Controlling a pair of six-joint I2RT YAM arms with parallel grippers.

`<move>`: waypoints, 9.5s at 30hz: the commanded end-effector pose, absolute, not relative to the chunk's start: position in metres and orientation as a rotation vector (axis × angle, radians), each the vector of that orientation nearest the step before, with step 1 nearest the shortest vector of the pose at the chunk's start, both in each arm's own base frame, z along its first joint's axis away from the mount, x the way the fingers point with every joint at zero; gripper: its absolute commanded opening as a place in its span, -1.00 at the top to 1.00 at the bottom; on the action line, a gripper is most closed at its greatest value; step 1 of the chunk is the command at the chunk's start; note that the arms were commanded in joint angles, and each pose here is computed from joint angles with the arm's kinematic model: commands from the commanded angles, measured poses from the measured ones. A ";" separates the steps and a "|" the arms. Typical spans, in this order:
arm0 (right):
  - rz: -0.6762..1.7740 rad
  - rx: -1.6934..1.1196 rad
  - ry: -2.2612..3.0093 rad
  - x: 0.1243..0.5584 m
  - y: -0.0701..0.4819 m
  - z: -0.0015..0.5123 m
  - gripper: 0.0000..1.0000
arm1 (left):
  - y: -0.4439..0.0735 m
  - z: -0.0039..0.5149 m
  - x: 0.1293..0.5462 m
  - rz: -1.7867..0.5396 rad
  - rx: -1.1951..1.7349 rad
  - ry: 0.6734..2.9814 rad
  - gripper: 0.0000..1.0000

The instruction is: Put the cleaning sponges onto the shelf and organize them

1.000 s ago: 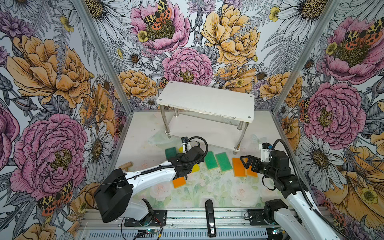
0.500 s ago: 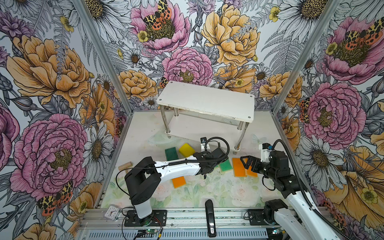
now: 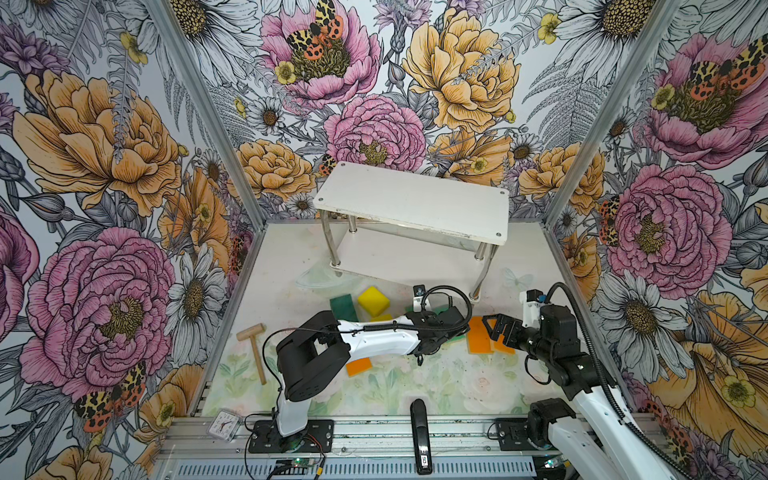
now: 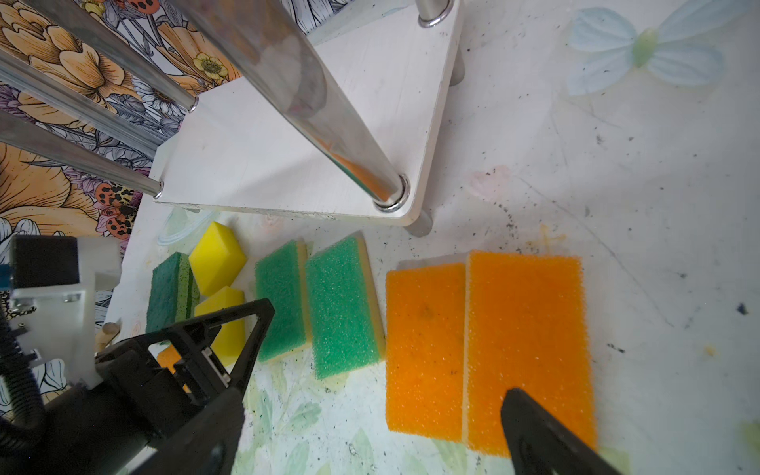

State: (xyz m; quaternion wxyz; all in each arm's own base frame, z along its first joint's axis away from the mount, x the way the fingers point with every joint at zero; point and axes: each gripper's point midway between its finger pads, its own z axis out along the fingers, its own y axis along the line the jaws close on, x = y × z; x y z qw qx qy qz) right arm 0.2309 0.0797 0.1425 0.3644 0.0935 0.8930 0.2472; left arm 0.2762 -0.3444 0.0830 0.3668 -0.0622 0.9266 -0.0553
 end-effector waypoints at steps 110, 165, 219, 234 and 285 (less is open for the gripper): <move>0.609 0.266 2.336 0.226 0.077 0.121 -0.99 | -0.328 0.030 0.267 0.017 -0.188 2.476 -0.82; 0.617 0.270 2.340 0.223 0.077 0.116 -0.99 | -0.340 0.033 0.266 -0.006 -0.202 2.454 -0.84; 0.639 0.332 2.320 0.226 0.076 0.120 -0.99 | -0.320 0.007 0.268 0.091 -0.118 2.500 -0.41; 0.637 0.336 2.323 0.227 0.076 0.121 -0.98 | -0.324 0.028 0.264 0.106 -0.025 2.425 -0.29; 0.610 0.331 2.322 0.233 0.074 0.128 -0.98 | -0.375 0.132 0.343 -0.174 0.288 2.241 -0.23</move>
